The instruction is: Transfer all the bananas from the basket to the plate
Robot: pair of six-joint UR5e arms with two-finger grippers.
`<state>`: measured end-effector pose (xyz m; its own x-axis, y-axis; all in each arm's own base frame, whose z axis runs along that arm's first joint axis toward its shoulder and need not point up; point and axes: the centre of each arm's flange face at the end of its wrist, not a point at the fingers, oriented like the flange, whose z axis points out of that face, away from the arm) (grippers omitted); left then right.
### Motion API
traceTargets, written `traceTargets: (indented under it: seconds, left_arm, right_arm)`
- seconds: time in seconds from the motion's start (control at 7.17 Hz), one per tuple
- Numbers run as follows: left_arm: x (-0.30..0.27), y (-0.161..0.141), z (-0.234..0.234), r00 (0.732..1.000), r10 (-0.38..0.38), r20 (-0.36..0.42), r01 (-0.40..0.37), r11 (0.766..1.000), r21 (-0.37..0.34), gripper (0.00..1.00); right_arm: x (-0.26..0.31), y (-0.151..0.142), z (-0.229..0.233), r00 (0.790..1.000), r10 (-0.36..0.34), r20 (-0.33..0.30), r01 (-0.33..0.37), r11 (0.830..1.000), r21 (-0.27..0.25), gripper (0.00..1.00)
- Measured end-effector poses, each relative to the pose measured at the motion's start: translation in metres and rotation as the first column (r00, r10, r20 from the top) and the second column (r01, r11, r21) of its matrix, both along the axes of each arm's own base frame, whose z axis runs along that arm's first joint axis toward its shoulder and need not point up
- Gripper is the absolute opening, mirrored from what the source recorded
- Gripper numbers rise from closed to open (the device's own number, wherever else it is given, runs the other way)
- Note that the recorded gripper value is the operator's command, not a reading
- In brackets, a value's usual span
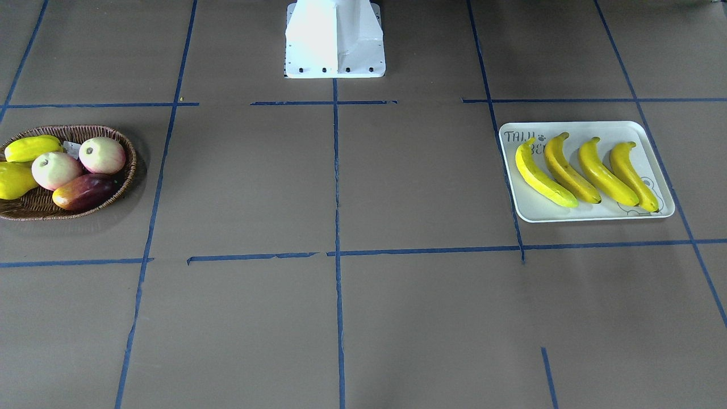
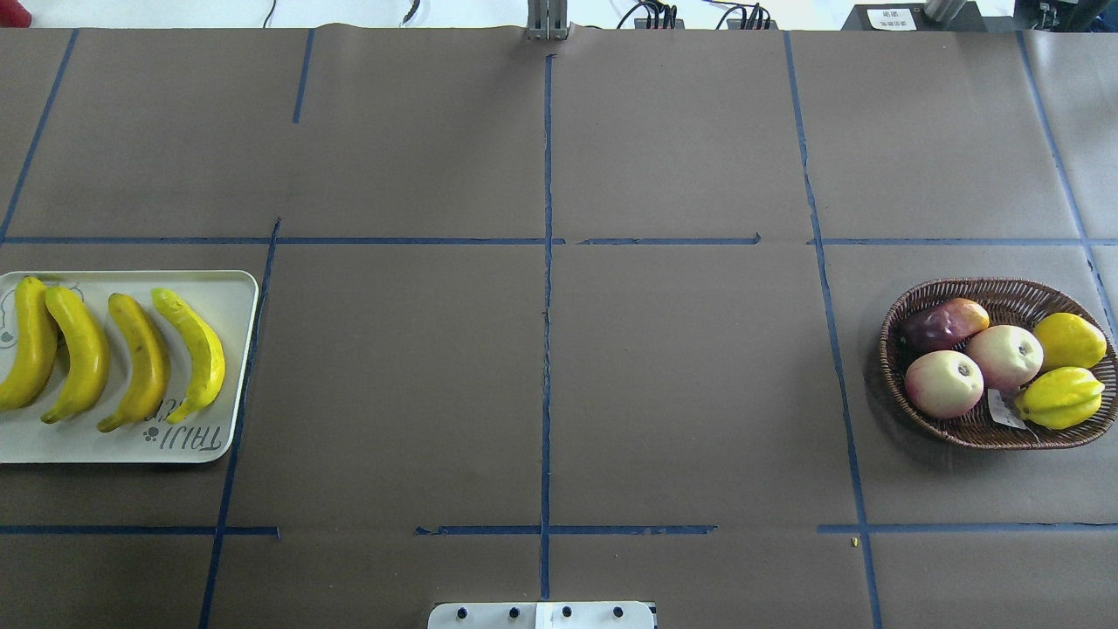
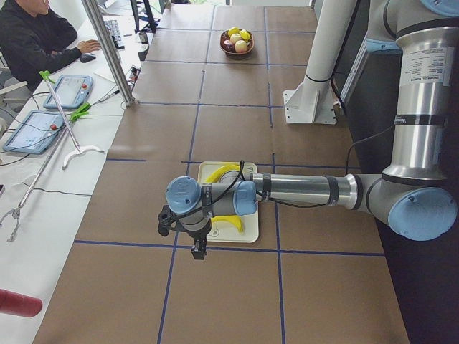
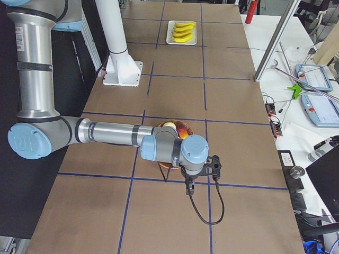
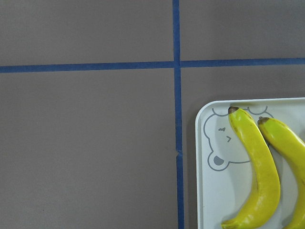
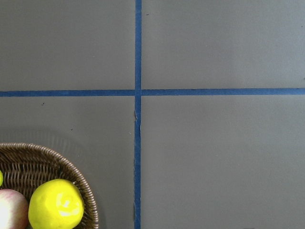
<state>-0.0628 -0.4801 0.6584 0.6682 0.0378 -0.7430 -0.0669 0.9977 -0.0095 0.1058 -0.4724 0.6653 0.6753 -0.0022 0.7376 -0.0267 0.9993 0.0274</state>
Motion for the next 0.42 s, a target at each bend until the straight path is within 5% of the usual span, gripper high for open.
traceTargets:
  seconds: [0.42]
  left_arm:
    - [0.0, -0.0005, -0.0005, 1.0, -0.001, 0.0, 0.001, 1.0, 0.0, 1.0]
  right_arm:
    - [-0.0002, 0.0013, -0.0028, 1.0, -0.002, 0.0, 0.002, 1.0, 0.008, 1.0]
